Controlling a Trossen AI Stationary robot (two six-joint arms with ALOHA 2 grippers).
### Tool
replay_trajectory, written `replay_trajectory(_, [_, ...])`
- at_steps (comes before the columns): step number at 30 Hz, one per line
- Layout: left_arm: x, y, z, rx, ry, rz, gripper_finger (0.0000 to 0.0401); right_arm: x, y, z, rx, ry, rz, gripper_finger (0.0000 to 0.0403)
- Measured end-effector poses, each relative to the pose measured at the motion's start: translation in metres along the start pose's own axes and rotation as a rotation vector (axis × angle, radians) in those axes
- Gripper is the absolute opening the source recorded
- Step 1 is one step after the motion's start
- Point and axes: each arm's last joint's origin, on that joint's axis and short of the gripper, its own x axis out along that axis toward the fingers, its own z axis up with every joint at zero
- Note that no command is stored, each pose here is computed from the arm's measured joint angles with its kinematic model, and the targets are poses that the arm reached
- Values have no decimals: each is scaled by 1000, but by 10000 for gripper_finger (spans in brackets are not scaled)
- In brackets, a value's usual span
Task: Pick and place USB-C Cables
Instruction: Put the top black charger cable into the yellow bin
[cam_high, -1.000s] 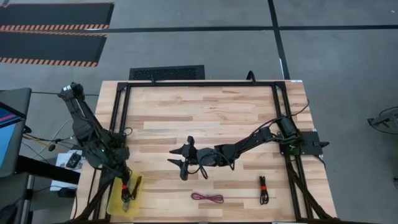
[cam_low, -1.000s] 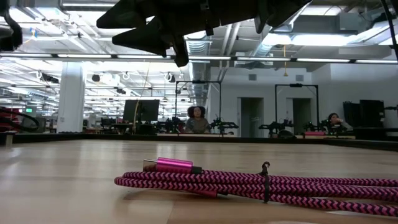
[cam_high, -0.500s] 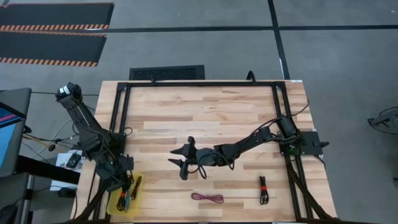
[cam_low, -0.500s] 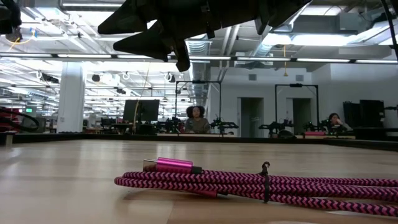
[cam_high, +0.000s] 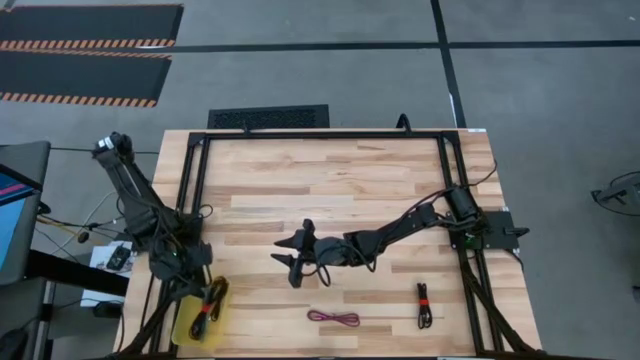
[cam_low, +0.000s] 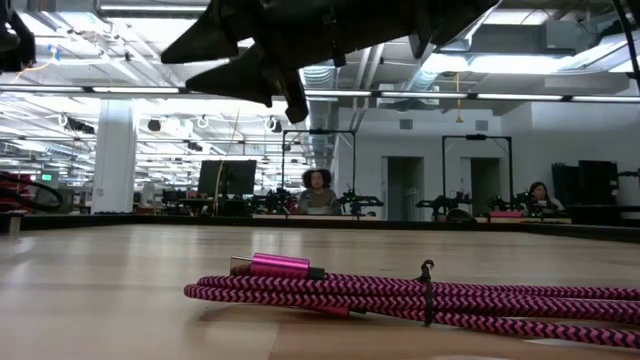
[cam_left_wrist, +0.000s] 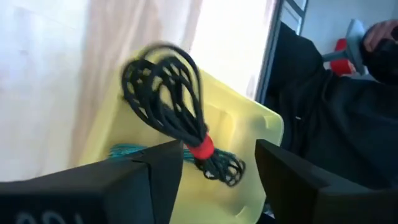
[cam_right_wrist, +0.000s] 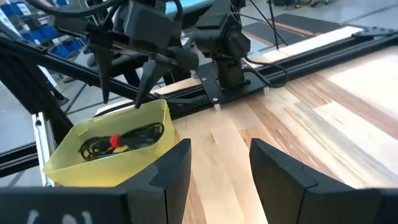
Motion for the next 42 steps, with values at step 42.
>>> replay_trajectory(42, [-48, -20, 24, 457, -677, 214, 194, -41, 9, 22, 5, 242, -124, 138])
